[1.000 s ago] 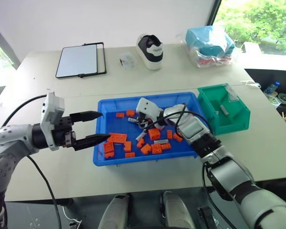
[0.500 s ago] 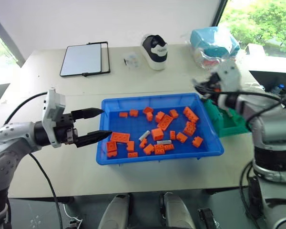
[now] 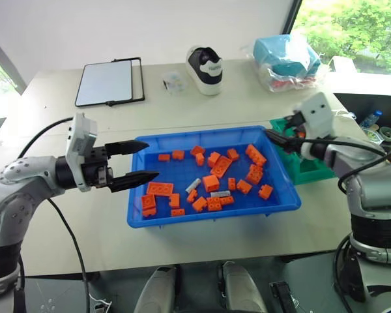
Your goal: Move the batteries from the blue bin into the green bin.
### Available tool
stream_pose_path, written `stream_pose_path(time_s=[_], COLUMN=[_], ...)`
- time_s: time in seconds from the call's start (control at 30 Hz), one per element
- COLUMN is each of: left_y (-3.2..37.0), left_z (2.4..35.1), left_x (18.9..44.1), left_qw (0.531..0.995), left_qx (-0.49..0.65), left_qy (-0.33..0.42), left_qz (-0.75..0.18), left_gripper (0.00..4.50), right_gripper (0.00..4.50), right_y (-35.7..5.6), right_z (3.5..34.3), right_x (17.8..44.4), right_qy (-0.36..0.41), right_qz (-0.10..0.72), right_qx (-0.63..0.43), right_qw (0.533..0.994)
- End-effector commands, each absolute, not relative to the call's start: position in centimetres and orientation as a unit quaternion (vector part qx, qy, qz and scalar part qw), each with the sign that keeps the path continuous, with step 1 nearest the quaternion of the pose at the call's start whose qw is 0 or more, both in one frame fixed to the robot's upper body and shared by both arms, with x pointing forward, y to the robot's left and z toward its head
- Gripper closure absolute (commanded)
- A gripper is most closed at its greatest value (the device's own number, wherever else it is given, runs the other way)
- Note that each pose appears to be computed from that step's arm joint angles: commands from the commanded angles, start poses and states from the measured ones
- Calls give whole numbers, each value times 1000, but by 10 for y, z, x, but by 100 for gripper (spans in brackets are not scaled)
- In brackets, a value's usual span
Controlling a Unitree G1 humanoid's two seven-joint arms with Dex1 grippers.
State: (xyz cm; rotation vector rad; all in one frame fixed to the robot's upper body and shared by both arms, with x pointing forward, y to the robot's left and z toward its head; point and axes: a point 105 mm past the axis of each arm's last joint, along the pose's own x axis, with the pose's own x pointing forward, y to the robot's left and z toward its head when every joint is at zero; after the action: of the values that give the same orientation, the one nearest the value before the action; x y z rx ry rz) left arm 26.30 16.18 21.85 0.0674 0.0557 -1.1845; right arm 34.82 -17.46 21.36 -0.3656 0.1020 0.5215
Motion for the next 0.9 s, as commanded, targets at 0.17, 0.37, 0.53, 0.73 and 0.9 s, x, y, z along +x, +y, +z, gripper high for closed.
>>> stream_pose_path(time_s=[0.17,0.37,0.53,0.73,0.9], left_y=[161,160,162,166,169], left_z=[225,227,229,229,231], left_x=[258,258,255,250,247], left_qw=[825,827,833,843,849], left_qx=[46,46,45,47,47], left_qy=[14,9,3,-2,-7], left_qz=[-563,-561,-552,-536,-526], left_gripper=[0,0,0,0,0], right_gripper=[99,99,99,99,99], right_y=[-100,-66,-50,-45,-41], right_z=[199,173,158,146,133], right_x=[323,343,346,354,353], right_qy=[45,48,47,44,40], right_qz=[464,556,624,656,676], right_qx=[-244,-354,-414,-468,-496], right_qw=[850,750,661,591,544])
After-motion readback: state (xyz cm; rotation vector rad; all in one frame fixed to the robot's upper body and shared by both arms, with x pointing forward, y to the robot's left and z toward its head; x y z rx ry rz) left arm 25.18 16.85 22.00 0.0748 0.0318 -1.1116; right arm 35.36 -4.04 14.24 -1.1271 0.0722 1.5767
